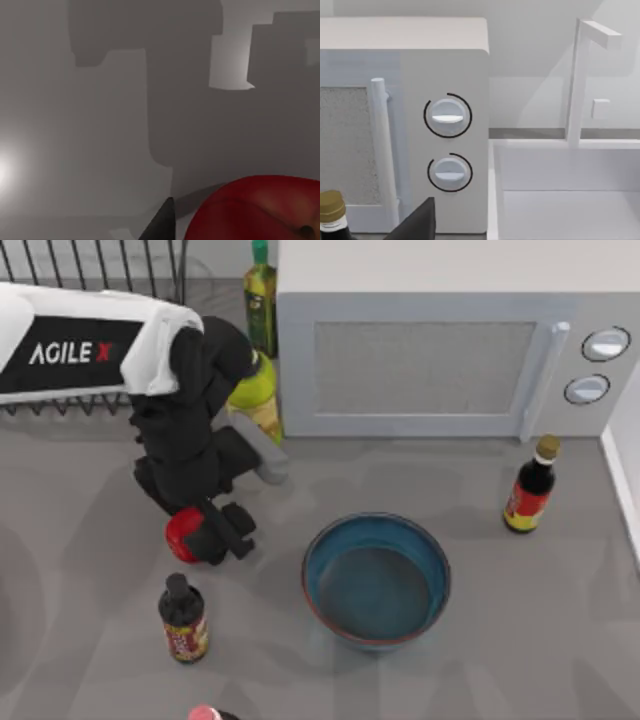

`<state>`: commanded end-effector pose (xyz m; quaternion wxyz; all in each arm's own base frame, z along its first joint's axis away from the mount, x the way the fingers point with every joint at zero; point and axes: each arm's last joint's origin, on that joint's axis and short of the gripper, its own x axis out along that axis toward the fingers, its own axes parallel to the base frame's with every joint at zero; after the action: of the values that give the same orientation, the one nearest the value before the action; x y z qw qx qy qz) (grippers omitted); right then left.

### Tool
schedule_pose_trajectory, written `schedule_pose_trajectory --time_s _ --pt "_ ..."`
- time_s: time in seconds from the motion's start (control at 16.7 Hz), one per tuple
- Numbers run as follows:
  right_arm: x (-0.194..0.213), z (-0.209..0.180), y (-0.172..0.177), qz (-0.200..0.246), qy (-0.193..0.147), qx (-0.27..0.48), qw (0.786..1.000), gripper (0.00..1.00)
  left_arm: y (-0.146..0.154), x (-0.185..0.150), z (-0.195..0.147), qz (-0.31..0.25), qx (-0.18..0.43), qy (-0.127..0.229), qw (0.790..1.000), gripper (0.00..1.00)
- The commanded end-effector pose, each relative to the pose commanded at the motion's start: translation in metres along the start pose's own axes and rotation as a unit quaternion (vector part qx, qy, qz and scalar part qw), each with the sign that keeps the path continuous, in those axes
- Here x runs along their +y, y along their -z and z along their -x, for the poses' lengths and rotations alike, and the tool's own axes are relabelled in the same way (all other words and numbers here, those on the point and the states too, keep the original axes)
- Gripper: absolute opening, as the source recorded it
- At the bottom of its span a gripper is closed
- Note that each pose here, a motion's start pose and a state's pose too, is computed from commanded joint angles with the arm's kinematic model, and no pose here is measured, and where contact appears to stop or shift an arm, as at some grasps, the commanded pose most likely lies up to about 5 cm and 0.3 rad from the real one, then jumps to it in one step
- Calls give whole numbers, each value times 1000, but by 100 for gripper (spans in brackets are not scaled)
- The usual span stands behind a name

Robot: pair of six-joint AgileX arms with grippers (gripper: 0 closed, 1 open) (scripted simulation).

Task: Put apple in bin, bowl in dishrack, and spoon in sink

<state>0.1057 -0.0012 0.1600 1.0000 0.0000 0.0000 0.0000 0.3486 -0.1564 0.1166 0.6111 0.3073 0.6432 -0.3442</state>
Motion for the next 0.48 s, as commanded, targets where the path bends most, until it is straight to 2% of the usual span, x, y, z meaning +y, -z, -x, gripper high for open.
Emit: schedule_pose_trajectory --time_s 0.3,0.48 --pt "0 0 0 0 0 0 1000 100 -10 -19 27 -35 9 -3 999 0" --pt "0 0 0 0 0 0 1000 100 -10 -18 54 -33 8 -13 999 0"
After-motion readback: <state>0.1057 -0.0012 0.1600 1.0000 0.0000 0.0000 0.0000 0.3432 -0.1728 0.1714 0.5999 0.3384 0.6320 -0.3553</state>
